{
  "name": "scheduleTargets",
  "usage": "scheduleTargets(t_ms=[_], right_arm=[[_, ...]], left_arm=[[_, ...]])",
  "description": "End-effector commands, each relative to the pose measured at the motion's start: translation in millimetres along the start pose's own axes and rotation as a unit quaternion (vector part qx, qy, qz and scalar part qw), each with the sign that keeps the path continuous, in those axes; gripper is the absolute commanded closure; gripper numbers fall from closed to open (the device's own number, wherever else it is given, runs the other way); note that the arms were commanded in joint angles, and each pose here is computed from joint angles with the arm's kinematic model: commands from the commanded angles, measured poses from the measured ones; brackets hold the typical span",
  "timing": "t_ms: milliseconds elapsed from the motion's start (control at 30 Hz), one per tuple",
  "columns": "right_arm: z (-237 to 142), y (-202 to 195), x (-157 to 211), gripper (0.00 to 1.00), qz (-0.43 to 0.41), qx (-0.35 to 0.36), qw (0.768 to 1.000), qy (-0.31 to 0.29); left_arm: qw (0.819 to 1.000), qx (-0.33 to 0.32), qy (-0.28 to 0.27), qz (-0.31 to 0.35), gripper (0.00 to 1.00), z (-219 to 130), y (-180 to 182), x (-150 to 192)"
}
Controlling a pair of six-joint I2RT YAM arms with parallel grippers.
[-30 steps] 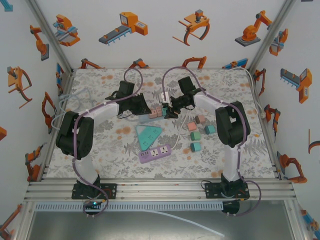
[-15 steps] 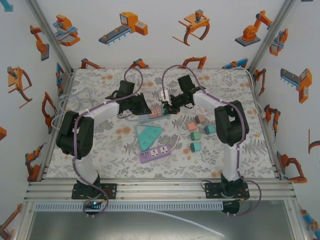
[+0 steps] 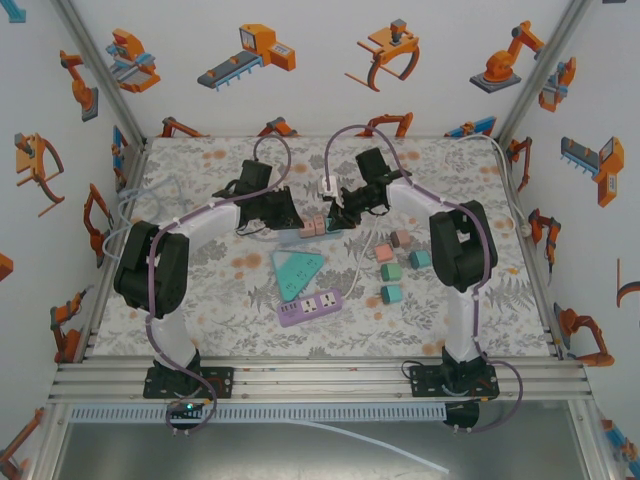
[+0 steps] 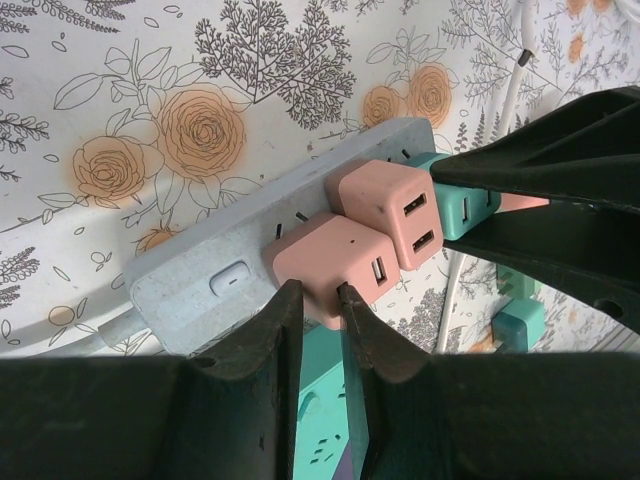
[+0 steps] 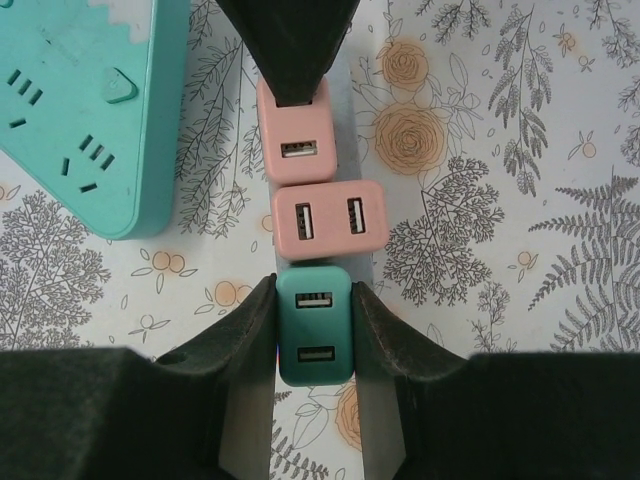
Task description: Pull the plug off the socket
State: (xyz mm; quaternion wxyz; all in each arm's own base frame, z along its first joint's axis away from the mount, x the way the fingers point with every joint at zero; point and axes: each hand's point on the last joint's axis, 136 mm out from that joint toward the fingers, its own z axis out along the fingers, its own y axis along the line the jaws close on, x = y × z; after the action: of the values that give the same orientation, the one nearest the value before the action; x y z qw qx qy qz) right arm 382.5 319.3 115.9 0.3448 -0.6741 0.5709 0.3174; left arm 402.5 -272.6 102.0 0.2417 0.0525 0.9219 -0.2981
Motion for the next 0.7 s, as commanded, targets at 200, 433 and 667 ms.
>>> scheduleTargets(t_ms=[200,433,667], right_arm=[[-19.6,-4.1,-72.2,1.0,-0.035,-0.015,0.995,-0.097],[-24.0,-10.6,-77.6,1.0,-0.037,-0.007,0.994,-0.102],[-25.3,-2.3,-76.0,1.0,-0.036,-0.014,0.994,-0.099]], left_arm=[[0.987,-0.103,0.124,0.029,0.74,29.8,50.3,79.4],[0.985,-0.113,0.128,0.036,0.74,28.6,52.9,81.6],[0.984,-0.118,0.125,0.036,0.74,27.6,53.2,79.0]])
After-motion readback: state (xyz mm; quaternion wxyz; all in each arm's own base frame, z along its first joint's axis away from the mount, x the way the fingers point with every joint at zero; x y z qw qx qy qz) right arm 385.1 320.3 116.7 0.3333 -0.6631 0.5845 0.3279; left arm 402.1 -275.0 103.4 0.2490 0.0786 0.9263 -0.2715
